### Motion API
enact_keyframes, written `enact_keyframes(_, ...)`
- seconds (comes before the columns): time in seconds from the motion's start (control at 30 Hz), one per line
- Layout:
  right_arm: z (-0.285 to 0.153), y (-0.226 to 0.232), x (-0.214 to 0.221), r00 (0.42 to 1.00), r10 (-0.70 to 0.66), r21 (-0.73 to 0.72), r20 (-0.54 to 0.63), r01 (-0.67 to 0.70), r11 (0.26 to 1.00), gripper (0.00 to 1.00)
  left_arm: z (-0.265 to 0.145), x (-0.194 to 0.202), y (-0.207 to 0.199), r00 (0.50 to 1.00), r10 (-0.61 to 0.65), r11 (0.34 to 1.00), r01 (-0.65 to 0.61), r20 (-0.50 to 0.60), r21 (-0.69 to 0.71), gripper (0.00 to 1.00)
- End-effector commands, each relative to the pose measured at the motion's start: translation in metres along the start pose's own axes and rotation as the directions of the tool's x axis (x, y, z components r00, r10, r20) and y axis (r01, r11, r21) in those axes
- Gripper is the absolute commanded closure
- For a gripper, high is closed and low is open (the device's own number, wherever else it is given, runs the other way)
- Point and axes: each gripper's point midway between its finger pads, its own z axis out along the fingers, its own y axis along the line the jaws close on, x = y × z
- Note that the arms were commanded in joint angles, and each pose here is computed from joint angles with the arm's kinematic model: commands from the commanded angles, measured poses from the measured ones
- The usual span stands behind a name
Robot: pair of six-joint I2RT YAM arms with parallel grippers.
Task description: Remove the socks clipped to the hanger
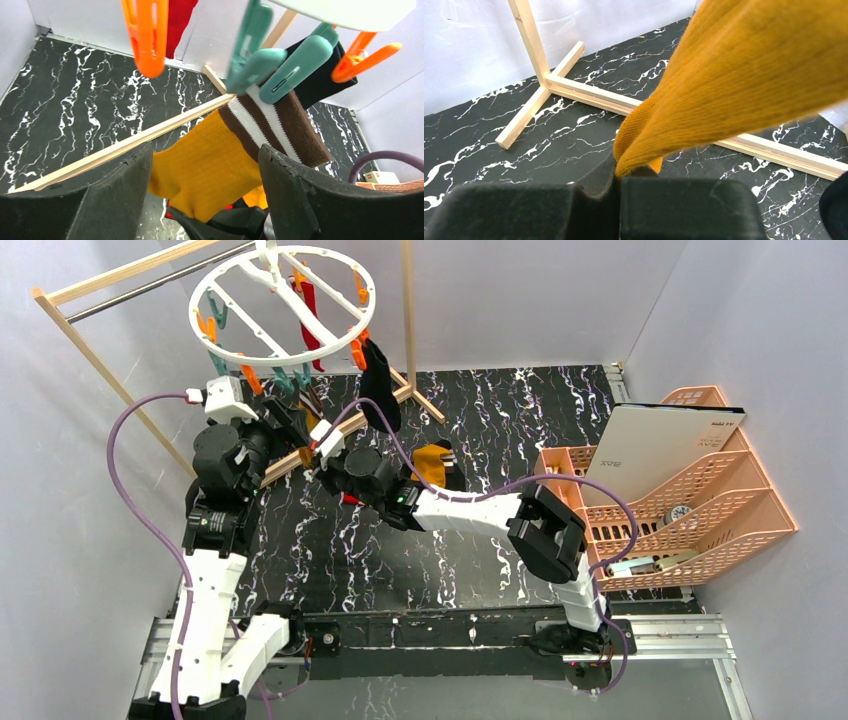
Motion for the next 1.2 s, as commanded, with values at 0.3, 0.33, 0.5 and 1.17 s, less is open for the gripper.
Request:
enact_keyframes(0.3,0.014,0.005,-0.016,0.999,-0.041,0.085,0.023,0.039,0.996,0.99,-0.009,-0.048,-0.026,0.994,-0.026,0.996,0.017,0.104,0.089,0.02)
enact_keyframes(0.33,0.014,0.005,-0.015,0.999,-0.042,0.089,0.018,0.040,0.995,0.99,-0.012,-0.049,-0.028,0.995,-0.026,0.995,0.016,0.099,0.097,0.02)
enact_keyframes(0.5,0.018,0.008,-0.009,0.999,-0.044,0.088,0.006,0.044,0.995,0.99,-0.022,-0.054,-0.046,0.996,-0.032,0.982,0.015,0.087,0.187,0.02)
enact_keyframes(1.17,0.020,0.007,-0.004,0.999,-0.046,0.112,-0.004,0.046,0.993,0.99,0.020,-0.034,-0.050,0.998,-0.059,0.979,0.062,-0.021,0.193,0.55)
